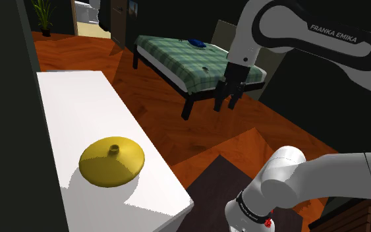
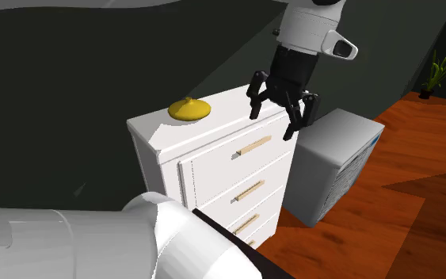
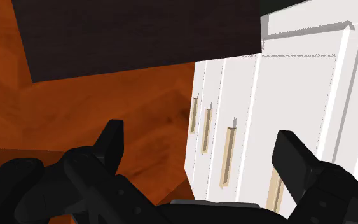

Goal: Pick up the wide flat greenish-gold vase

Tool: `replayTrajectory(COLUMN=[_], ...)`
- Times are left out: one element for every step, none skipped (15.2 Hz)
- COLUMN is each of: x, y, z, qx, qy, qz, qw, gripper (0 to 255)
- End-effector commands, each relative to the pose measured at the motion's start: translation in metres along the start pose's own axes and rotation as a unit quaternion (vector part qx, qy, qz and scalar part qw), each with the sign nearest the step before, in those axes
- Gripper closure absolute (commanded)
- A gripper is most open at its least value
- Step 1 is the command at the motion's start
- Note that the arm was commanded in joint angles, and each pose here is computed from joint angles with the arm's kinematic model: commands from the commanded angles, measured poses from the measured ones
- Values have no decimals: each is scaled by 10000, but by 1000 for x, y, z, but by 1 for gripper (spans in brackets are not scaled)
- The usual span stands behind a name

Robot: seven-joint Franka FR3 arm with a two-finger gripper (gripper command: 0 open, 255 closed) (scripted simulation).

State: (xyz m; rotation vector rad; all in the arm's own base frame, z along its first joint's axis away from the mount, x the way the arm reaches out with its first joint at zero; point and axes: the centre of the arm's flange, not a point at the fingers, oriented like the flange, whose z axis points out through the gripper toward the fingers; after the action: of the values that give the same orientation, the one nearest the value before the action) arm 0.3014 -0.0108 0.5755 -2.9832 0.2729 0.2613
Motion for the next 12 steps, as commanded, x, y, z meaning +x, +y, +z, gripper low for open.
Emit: replayTrajectory(x=[0, 2, 5, 7, 9, 12, 14, 16, 18, 21, 23, 25], y=[0, -13, -25, -38, -51, -63, -76, -89, -102, -114, -127, -140], z=[0, 2, 4, 5, 7, 9, 10, 12, 14, 15, 17, 19], qx=[0, 7, 13, 20, 26, 33, 40, 46, 53, 60, 66, 73], qy=[0, -6, -11, -17, -23, -28, -34, -40, -46, -51, -57, -63], qz=[0, -12, -23, -35, -47, -58, -70, -82, -93, -105, -117, -128], qw=[10000, 10000, 10000, 10000, 10000, 10000, 10000, 9999, 9999, 9999, 9999, 9999], gripper=[0, 0, 0, 0, 0, 0, 0, 0, 0, 0, 0, 0])
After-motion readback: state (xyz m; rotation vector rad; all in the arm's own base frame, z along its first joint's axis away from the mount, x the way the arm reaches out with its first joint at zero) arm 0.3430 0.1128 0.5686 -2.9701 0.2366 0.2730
